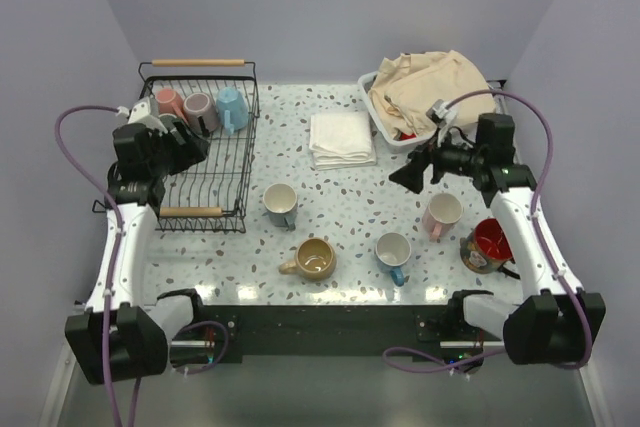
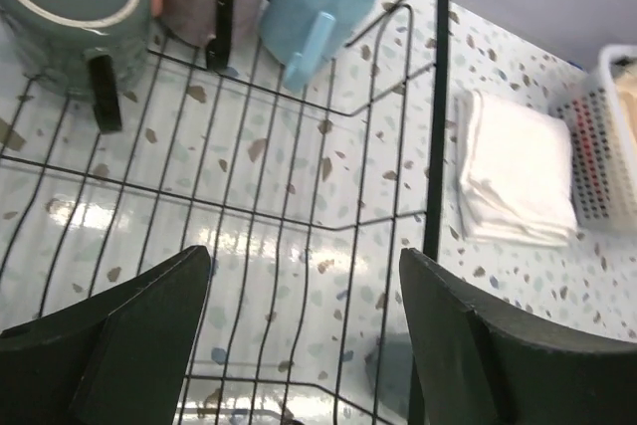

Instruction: Load the cups into the dish rack

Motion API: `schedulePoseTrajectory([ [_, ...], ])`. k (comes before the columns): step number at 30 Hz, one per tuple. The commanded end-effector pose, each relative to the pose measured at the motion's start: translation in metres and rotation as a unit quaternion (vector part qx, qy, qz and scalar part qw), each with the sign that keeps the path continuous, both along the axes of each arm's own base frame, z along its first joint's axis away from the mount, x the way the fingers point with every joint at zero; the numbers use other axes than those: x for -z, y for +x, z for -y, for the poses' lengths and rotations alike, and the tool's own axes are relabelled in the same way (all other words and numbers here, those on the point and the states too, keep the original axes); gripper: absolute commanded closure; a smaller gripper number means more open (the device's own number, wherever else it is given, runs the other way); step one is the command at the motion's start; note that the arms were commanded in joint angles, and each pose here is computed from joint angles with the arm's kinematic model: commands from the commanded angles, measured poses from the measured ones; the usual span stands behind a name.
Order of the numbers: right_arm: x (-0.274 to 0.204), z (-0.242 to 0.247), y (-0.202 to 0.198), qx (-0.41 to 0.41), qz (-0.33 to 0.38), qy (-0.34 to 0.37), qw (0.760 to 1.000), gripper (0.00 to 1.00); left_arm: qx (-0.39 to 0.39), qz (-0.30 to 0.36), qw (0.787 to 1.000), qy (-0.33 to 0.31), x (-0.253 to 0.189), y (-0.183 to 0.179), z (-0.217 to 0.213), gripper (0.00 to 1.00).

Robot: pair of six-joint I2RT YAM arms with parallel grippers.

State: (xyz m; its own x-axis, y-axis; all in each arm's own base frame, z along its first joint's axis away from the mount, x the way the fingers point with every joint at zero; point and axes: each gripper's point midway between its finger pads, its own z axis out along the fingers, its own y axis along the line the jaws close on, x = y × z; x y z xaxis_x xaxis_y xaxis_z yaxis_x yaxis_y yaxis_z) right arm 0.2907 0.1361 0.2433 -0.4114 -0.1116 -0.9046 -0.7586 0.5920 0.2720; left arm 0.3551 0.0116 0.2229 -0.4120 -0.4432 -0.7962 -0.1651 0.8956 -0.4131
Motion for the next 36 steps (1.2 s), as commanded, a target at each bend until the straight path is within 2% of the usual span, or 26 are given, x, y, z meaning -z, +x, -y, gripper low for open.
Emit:
schedulePoseTrajectory([
  [1,0.004,-0.037,-0.014,-0.089,0.000,-0.088,0.992,0.02,0.098,0.038,0.994,-0.012,-0.012,-0.029,0.034,0.18],
  [5,0.002,-0.075,-0.013,-0.126,-0.013,-0.159,0.979,0.02,0.171,0.055,0.982,-0.060,-0.024,-0.050,0.066,0.17],
  [6,0.019,-0.090,-0.010,-0.128,-0.020,-0.208,0.970,0.01,0.177,0.054,0.980,-0.076,-0.024,-0.053,0.071,0.16],
  [9,0.016,-0.124,-0.005,-0.122,0.008,-0.256,0.959,0.01,0.191,0.072,0.975,-0.086,-0.035,-0.063,0.079,0.14],
  [16,0.030,-0.206,0.032,-0.018,0.004,-0.268,0.963,0.01,0.194,0.108,0.971,-0.093,-0.059,-0.084,0.085,0.14],
  [19,0.035,-0.233,0.033,-0.014,0.010,-0.259,0.966,0.01,0.189,0.120,0.970,-0.096,-0.065,-0.091,0.086,0.13],
  [20,0.051,-0.239,0.035,-0.018,0.001,-0.270,0.963,0.04,0.188,0.127,0.969,-0.094,-0.068,-0.094,0.086,0.13],
  [22,0.052,-0.250,0.038,-0.022,0.003,-0.270,0.963,0.06,0.184,0.128,0.970,-0.091,-0.070,-0.096,0.085,0.13],
  [23,0.069,-0.253,0.040,-0.023,-0.009,-0.285,0.958,0.09,0.180,0.132,0.971,-0.086,-0.072,-0.097,0.084,0.13],
  [30,0.110,-0.261,0.039,-0.045,-0.044,-0.311,0.948,0.30,0.179,0.140,0.971,-0.076,-0.079,-0.104,0.084,0.13],
  [33,0.126,-0.260,0.039,-0.046,-0.056,-0.322,0.944,0.43,0.188,0.146,0.967,-0.089,-0.082,-0.108,0.089,0.13],
  [34,0.128,-0.260,0.038,-0.048,-0.058,-0.324,0.943,0.53,0.193,0.149,0.965,-0.094,-0.084,-0.109,0.091,0.13],
  [36,0.129,-0.264,0.034,-0.058,-0.066,-0.317,0.944,0.64,0.204,0.155,0.960,-0.110,-0.089,-0.112,0.097,0.13],
])
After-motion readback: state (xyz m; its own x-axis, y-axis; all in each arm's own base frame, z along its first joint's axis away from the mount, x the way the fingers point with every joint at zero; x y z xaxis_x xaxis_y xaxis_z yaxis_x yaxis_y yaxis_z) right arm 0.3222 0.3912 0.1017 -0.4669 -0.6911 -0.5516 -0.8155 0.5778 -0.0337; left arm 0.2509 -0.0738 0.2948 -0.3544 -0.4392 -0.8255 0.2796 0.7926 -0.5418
